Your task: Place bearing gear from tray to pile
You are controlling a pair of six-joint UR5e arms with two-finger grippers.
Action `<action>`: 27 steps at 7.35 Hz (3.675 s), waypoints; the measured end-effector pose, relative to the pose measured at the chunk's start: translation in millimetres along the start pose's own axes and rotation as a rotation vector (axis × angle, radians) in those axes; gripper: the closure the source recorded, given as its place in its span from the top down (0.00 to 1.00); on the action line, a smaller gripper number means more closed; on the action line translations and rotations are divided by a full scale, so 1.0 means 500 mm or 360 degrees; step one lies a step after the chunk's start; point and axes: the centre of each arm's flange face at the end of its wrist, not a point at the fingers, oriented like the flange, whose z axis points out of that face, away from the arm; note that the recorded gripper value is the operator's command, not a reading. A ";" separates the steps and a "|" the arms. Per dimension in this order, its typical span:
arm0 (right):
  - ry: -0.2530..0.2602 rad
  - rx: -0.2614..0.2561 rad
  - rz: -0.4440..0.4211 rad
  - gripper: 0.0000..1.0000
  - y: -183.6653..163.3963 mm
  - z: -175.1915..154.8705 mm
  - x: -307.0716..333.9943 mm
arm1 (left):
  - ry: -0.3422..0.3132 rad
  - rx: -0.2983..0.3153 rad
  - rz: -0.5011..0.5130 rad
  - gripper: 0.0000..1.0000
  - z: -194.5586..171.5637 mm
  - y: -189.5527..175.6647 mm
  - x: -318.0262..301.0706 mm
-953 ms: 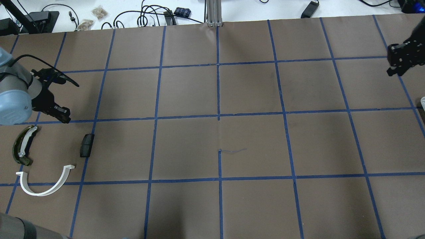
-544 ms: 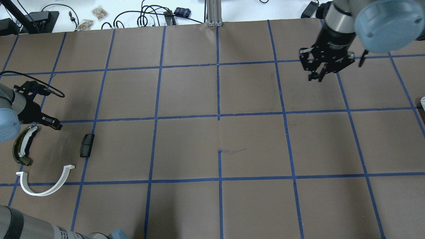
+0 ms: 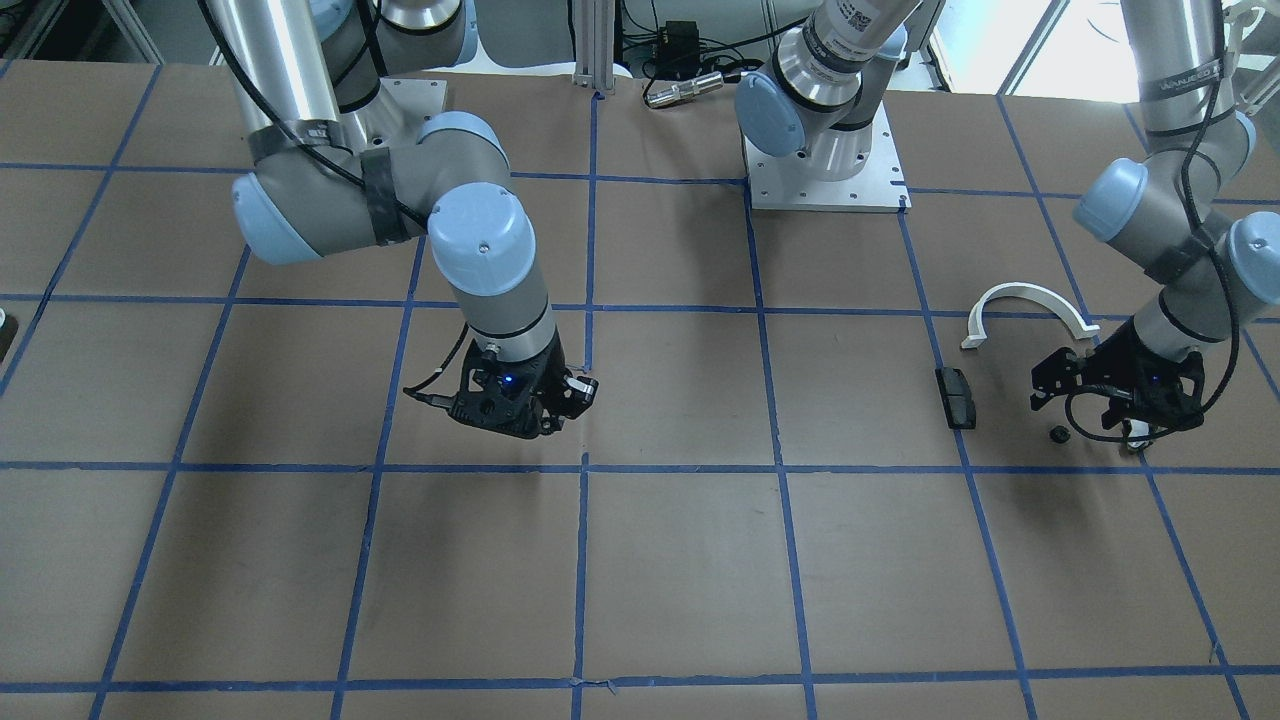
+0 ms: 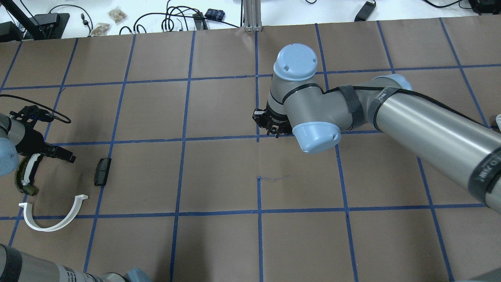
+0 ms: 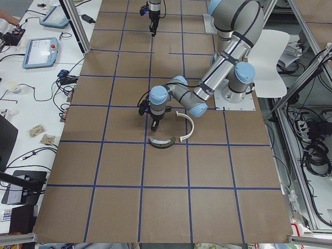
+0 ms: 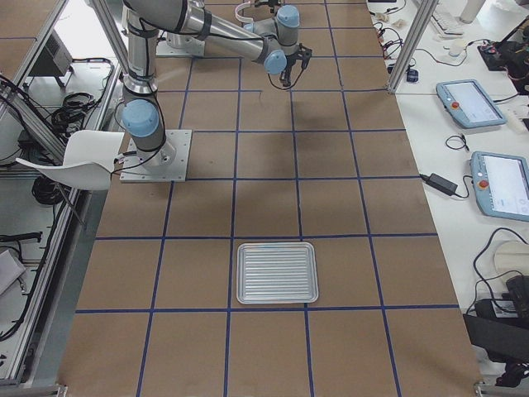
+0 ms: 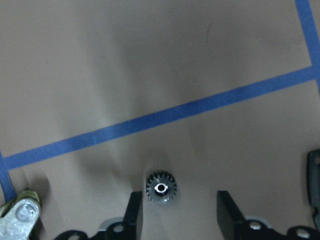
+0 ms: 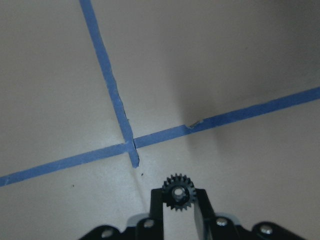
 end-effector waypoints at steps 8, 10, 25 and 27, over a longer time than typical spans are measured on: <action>0.0013 0.0011 -0.0011 1.00 -0.182 -0.223 -0.015 | 0.0134 -0.0019 0.0083 1.00 -0.176 -0.306 0.309; 0.0059 0.0017 -0.0040 1.00 -0.267 -0.390 0.032 | 0.0161 -0.0067 -0.0191 1.00 -0.156 -0.373 0.532; 0.0182 0.0032 -0.0362 1.00 -0.067 -0.577 0.240 | -0.0049 0.0009 -0.0523 0.12 0.121 -0.377 1.194; 0.0182 0.0032 -0.0362 1.00 -0.066 -0.574 0.240 | -0.0005 0.0013 -0.0514 0.09 0.106 -0.375 1.201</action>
